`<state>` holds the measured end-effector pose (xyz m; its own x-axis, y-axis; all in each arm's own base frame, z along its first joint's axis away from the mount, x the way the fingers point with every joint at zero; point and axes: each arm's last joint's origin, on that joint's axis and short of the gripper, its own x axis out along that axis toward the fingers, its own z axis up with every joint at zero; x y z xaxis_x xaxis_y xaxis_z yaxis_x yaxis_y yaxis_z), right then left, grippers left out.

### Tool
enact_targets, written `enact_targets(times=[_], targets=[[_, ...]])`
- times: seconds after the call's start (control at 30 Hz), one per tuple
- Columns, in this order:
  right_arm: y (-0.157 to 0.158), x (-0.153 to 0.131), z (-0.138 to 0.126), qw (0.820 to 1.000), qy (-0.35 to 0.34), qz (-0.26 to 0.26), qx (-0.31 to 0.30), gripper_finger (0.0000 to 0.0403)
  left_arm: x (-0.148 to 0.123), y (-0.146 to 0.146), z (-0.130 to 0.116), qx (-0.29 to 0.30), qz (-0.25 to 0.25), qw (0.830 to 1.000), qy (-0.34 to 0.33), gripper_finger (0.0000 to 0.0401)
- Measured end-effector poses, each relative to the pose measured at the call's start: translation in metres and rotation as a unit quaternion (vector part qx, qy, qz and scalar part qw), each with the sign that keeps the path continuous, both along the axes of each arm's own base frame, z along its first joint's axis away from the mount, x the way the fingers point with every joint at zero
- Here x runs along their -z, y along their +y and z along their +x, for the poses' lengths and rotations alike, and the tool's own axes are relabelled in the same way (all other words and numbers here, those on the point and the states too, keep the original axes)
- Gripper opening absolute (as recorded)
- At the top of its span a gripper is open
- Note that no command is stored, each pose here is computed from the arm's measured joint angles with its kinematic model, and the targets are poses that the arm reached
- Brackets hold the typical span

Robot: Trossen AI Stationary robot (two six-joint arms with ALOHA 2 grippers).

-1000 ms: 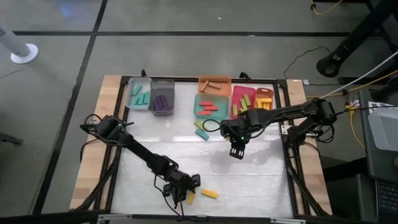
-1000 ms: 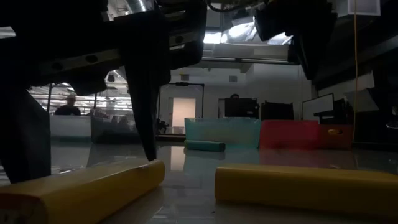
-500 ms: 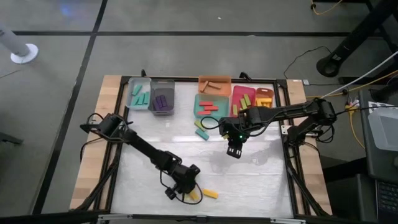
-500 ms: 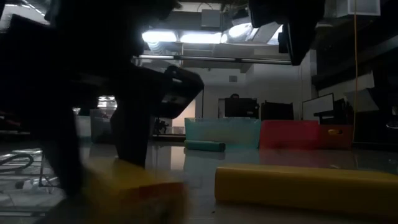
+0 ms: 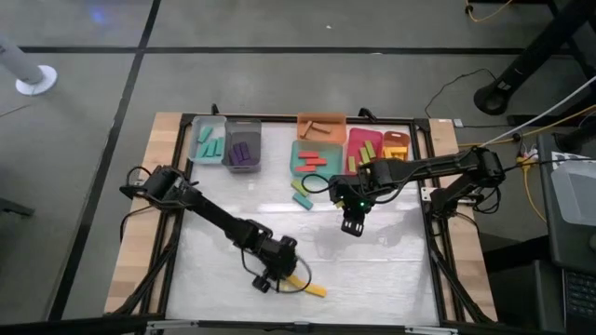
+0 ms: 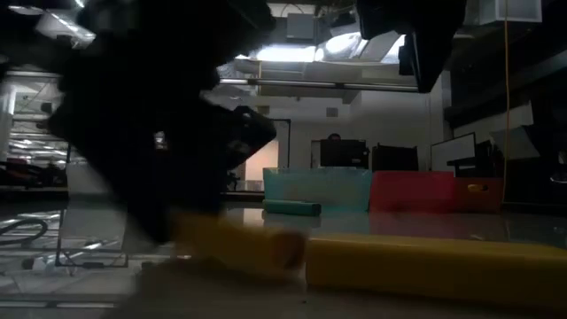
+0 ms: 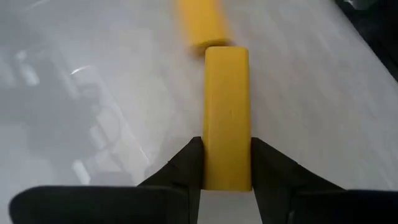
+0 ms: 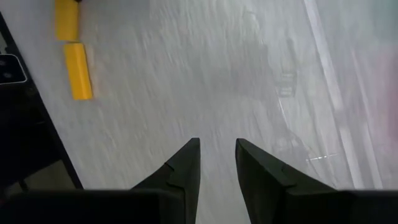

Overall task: Sort blocks
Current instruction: Put the left yellow block into the right orange bin

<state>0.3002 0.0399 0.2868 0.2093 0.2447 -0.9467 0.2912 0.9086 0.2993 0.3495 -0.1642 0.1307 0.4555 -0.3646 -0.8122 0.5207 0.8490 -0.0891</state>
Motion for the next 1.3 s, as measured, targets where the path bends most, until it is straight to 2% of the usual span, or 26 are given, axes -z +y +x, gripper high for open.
enact_targets(times=[0.1, 0.2, 0.37, 0.5, 0.67, 0.83, 1.0, 1.3], targets=[[-0.001, -0.006, -0.006, 1.000, -0.001, -0.004, 0.001, 0.0103, -0.016, 0.011, 0.004, -0.041, -0.023, 0.999, -0.014, 0.0092], [-0.004, -0.015, -0.016, 0.999, -0.008, -0.031, 0.008, 0.0103, -0.034, 0.026, 0.009, -0.076, -0.042, 0.996, -0.034, 0.0090], [-0.006, -0.030, -0.025, 0.997, -0.054, -0.048, -0.008, 0.0103, -0.056, 0.062, 0.017, -0.143, -0.054, 0.986, -0.068, 0.0094], [-0.006, -0.040, -0.030, 0.992, -0.098, -0.059, -0.051, 0.0103, -0.074, 0.092, 0.025, -0.201, -0.088, 0.970, -0.103, 0.0092], [-0.006, -0.050, -0.026, 0.977, -0.168, -0.077, -0.107, 0.0103, -0.097, 0.128, 0.029, -0.252, -0.163, 0.944, -0.136, 0.0096], [-0.005, -0.054, -0.020, 0.959, -0.218, -0.098, -0.152, 0.0103, -0.112, 0.152, 0.029, -0.265, -0.213, 0.928, -0.153, 0.0094], [-0.004, -0.056, -0.017, 0.945, -0.244, -0.114, -0.186, 0.0103, -0.119, 0.162, 0.029, -0.256, -0.263, 0.917, -0.153, 0.0097], [-0.004, -0.056, -0.017, 0.936, -0.251, -0.111, -0.218, 0.0103, -0.119, 0.165, 0.029, -0.256, -0.274, 0.915, -0.147, 0.0096]])
